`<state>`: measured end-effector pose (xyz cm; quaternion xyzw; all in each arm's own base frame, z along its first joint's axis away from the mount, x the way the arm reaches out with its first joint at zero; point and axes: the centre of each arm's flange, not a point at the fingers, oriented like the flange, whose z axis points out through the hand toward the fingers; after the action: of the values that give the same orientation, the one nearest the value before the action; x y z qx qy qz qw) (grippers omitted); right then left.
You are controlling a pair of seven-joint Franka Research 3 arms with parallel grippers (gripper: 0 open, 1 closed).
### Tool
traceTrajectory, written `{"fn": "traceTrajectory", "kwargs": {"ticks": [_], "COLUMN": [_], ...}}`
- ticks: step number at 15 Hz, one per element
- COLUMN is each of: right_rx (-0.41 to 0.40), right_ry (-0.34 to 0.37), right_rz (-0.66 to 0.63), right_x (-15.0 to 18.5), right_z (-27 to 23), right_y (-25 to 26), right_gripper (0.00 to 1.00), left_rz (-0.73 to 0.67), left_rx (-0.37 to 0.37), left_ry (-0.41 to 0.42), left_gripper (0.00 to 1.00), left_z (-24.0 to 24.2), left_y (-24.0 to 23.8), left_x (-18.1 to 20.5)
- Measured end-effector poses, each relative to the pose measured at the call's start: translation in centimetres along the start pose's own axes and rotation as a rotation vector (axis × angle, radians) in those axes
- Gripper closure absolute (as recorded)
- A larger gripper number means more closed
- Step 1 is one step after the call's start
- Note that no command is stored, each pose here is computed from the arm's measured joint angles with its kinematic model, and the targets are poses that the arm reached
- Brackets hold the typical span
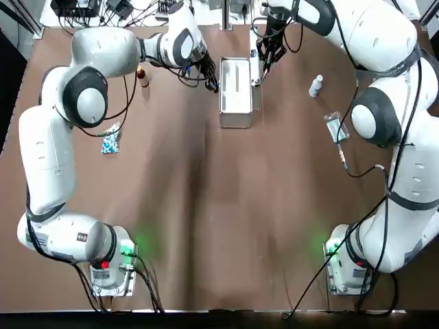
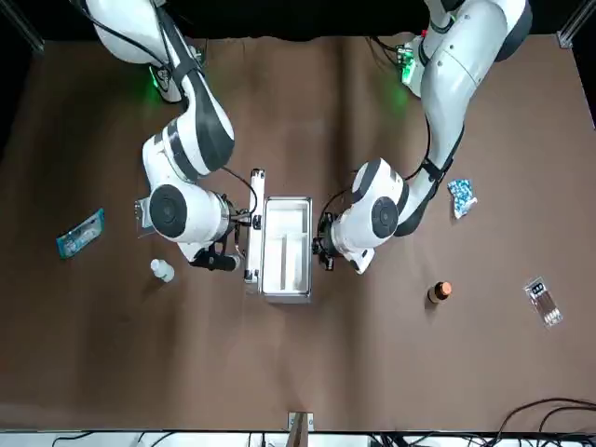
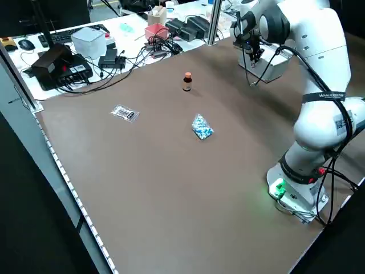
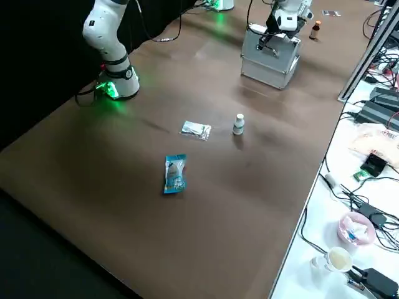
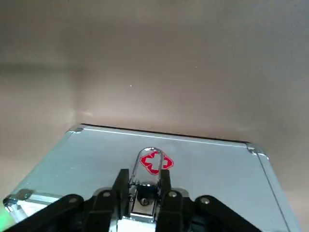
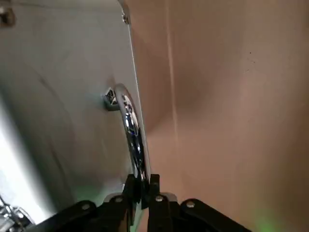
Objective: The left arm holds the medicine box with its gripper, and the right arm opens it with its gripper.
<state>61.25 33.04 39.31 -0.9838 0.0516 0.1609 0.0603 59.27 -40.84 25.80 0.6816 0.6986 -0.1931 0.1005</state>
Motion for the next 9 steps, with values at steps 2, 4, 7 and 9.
{"fn": "traceTrajectory", "kwargs": {"ticks": [2, 4, 7, 9], "right_rx": [0.000, -0.003, -0.024, -0.034], "right_ry": [0.000, -0.001, 0.027, 0.024], "right_rz": [-0.001, 0.001, 0.018, 0.030], "right_x": [0.0, 0.1, 1.8, 3.3], "right_z": [0.0, 0.1, 2.1, 4.2], "right_y": [0.0, 0.2, 1.3, 2.0], "right_gripper": [0.87, 0.85, 0.70, 0.50], "left_rz": [0.000, 0.000, -0.001, -0.001], "left_rx": [0.000, 0.000, 0.002, 0.002], "left_ry": [0.000, 0.000, 0.002, 0.002], "left_gripper": [0.70, 0.70, 0.70, 0.70], "left_z": [0.0, 0.0, 0.1, 0.1], "left_y": [0.0, 0.0, 0.0, 0.0], "left_x": [0.0, 0.0, 0.1, 0.1]}}
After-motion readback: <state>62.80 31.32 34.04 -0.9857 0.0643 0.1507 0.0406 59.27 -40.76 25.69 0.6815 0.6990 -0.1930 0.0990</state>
